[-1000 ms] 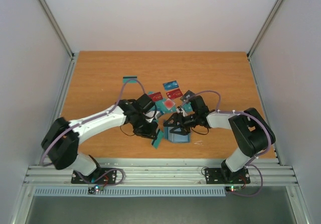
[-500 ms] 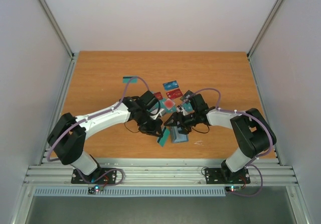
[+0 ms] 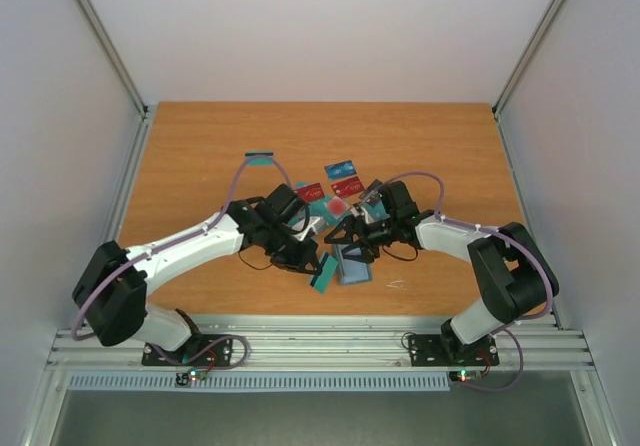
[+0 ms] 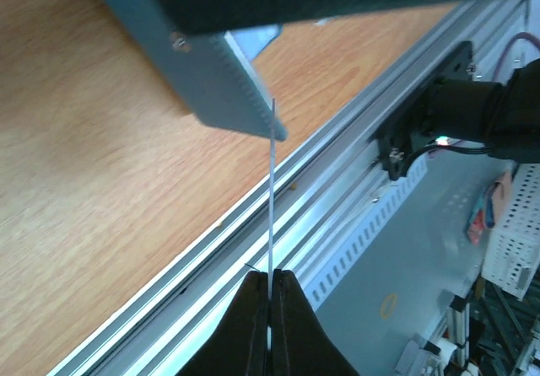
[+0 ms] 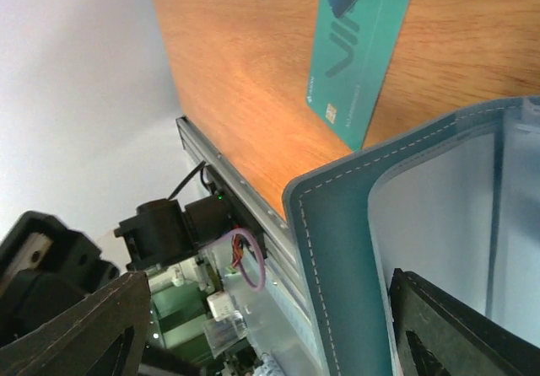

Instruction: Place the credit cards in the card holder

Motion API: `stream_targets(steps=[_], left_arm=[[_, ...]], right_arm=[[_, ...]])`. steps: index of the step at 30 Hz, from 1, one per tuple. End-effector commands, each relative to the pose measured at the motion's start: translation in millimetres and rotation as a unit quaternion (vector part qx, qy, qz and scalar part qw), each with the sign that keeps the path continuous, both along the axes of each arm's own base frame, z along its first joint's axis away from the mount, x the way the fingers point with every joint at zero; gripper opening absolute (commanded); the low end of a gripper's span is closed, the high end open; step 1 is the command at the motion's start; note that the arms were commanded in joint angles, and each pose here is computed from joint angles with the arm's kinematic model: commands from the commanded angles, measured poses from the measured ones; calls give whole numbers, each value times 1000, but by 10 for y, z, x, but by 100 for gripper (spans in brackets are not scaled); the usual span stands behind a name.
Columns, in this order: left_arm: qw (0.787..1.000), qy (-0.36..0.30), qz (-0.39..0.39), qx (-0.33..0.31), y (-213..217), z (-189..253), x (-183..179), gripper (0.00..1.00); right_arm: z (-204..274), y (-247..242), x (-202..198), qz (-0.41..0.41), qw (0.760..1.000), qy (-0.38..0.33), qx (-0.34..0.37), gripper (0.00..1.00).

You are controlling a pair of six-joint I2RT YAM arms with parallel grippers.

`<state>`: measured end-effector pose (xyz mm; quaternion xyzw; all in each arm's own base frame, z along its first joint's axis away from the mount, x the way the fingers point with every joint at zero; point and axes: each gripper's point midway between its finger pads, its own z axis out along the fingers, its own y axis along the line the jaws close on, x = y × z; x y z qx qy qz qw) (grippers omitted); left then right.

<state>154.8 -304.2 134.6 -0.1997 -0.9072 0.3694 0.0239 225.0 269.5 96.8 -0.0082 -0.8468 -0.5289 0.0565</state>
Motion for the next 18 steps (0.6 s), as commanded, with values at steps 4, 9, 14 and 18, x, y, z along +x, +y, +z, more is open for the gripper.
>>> stream_targets(steps=[4,9,14,18], left_arm=[[998,-22,46,48,332,-201,25,0],[996,-16,64,58,474,-287,-2,0],[996,-23,69,50,555,-199,-62,0],[997,-41,64,5,546,89,-136,0]], right_arm=[[212,160,66,9,999,-2,46,79],[101,308,51,21,998,11,57,80],[4,457,18,29,997,24,61,80],[-115,556,46,29,997,34,60,80]])
